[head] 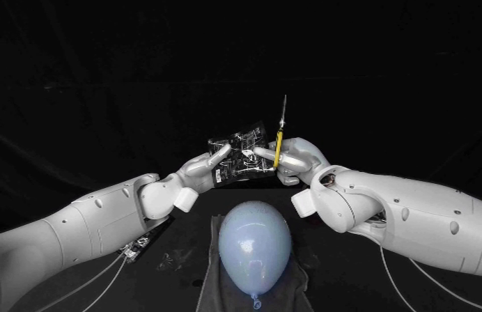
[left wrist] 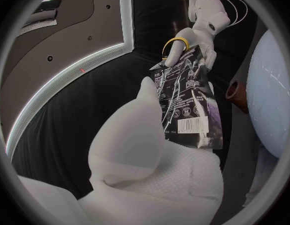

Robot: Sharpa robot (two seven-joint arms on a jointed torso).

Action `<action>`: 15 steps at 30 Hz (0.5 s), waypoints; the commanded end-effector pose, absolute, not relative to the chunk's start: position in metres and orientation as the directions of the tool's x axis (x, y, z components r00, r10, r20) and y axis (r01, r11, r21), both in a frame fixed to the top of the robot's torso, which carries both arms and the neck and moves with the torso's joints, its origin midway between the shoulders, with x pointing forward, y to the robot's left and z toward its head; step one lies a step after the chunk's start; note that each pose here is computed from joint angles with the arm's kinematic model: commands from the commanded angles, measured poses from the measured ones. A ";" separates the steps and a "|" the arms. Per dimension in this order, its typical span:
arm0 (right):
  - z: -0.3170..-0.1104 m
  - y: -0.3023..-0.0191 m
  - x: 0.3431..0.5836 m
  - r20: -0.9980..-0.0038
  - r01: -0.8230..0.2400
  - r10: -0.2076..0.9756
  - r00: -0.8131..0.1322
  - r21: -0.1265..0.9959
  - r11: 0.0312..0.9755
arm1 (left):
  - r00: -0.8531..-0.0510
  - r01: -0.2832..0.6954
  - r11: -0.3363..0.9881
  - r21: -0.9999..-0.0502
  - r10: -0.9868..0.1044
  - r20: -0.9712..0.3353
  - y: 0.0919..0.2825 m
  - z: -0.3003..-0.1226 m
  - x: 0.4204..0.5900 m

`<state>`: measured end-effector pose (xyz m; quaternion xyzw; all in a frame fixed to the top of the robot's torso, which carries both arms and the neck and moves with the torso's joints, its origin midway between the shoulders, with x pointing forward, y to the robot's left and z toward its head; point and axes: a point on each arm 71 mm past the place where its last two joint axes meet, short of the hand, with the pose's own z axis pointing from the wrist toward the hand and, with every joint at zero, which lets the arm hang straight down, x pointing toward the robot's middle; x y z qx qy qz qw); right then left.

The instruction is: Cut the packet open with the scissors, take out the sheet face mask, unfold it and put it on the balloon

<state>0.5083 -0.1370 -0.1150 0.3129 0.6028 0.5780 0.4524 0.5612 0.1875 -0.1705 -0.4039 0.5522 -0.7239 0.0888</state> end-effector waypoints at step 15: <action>-0.117 -0.135 0.509 -0.178 -0.140 0.891 -0.417 0.982 0.130 | -0.701 -0.317 -0.391 -0.864 -0.517 0.491 0.187 -0.167 0.560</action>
